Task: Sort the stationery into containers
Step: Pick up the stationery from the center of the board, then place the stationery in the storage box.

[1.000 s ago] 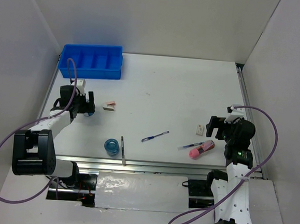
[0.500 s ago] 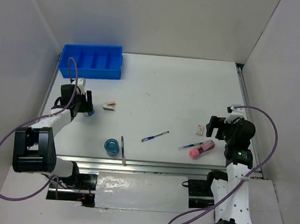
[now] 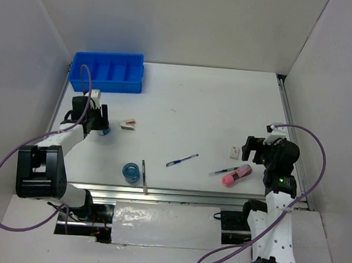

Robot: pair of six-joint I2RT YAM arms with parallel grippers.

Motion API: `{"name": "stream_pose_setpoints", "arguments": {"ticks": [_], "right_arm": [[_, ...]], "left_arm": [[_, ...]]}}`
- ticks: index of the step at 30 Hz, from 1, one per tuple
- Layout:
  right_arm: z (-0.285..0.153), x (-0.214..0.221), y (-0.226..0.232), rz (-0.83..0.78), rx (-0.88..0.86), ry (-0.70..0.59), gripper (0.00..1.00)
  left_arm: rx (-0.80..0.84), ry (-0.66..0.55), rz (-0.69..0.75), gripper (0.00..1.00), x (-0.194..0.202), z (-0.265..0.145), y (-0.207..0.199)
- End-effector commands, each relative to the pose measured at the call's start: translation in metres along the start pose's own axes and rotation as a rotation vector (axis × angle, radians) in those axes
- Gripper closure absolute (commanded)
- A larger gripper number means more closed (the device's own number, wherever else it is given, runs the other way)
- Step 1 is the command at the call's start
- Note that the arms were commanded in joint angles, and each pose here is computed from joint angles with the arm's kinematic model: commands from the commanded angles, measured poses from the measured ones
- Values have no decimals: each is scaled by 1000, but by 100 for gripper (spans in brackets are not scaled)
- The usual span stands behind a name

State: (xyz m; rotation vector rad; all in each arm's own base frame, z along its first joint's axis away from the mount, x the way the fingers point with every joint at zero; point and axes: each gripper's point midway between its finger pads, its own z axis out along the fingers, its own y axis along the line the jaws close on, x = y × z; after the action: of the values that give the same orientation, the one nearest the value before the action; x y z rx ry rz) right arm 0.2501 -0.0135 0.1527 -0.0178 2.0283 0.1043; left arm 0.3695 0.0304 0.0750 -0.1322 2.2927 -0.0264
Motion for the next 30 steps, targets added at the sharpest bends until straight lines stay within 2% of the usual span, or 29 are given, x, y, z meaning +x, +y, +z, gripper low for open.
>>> {"name": "stream_pose_setpoints", "arguments": {"ticks": [1, 4, 11, 17, 19, 20, 21, 26, 30], "right_arm": [[2, -12, -4, -10, 11, -54, 0], [2, -13, -4, -11, 11, -57, 0], [2, -13, -3, -12, 8, -55, 0], [2, -12, -3, -13, 6, -52, 0], [3, -12, -3, -12, 6, -51, 0], [3, -12, -3, -12, 7, -51, 0], [3, -12, -3, -11, 7, -50, 0], [4, -11, -4, -7, 11, -40, 0], [5, -11, -6, -6, 17, -31, 0]], "left_arm": [[16, -50, 29, 93, -25, -1, -3], [7, -50, 25, 100, -31, -5, -2], [50, -140, 61, 100, -77, -25, -9], [52, -232, 68, 100, -143, -34, -5], [44, -299, 59, 100, -178, -39, 2], [42, -283, 48, 100, -181, -28, 5], [37, -339, 46, 100, -210, -35, 8], [18, -417, 20, 100, -275, -11, 28], [0, -488, -10, 100, -312, 9, 45]]}}
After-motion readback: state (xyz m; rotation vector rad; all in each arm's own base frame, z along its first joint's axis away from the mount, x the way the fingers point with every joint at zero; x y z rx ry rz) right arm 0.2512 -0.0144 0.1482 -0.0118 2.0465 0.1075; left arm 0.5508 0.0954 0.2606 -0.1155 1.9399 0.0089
